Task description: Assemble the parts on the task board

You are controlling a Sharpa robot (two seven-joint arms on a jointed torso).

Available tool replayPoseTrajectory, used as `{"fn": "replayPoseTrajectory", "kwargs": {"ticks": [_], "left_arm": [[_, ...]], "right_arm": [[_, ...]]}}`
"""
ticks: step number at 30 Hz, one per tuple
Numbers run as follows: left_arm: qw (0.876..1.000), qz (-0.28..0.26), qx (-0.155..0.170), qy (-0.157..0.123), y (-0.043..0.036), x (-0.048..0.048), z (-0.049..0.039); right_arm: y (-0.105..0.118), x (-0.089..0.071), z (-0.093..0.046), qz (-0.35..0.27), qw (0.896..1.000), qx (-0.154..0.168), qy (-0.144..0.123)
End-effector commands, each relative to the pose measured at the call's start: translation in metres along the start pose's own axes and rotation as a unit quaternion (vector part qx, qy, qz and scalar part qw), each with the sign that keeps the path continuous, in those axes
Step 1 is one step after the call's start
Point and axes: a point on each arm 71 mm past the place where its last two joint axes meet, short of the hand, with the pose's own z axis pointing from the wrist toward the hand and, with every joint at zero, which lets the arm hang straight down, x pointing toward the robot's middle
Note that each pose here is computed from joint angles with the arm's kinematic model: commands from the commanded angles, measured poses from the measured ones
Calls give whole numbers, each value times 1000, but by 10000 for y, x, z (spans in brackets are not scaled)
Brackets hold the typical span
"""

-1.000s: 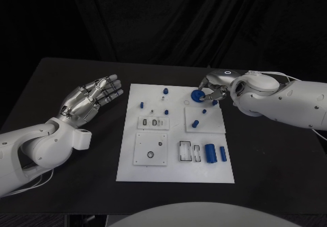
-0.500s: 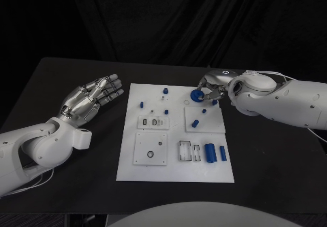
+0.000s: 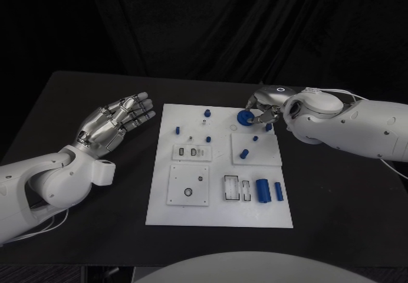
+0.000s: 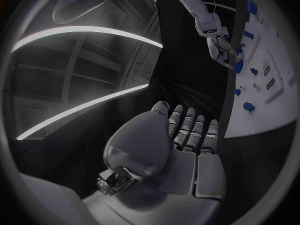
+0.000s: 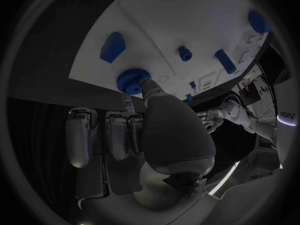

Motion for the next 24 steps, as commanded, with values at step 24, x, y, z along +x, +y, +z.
{"fn": "replayPoseTrajectory", "kwargs": {"ticks": [24], "left_arm": [[1000,-6,19,8,-19,8,4]], "right_arm": [[695,-396,87,-9,993,-108,-53]]}}
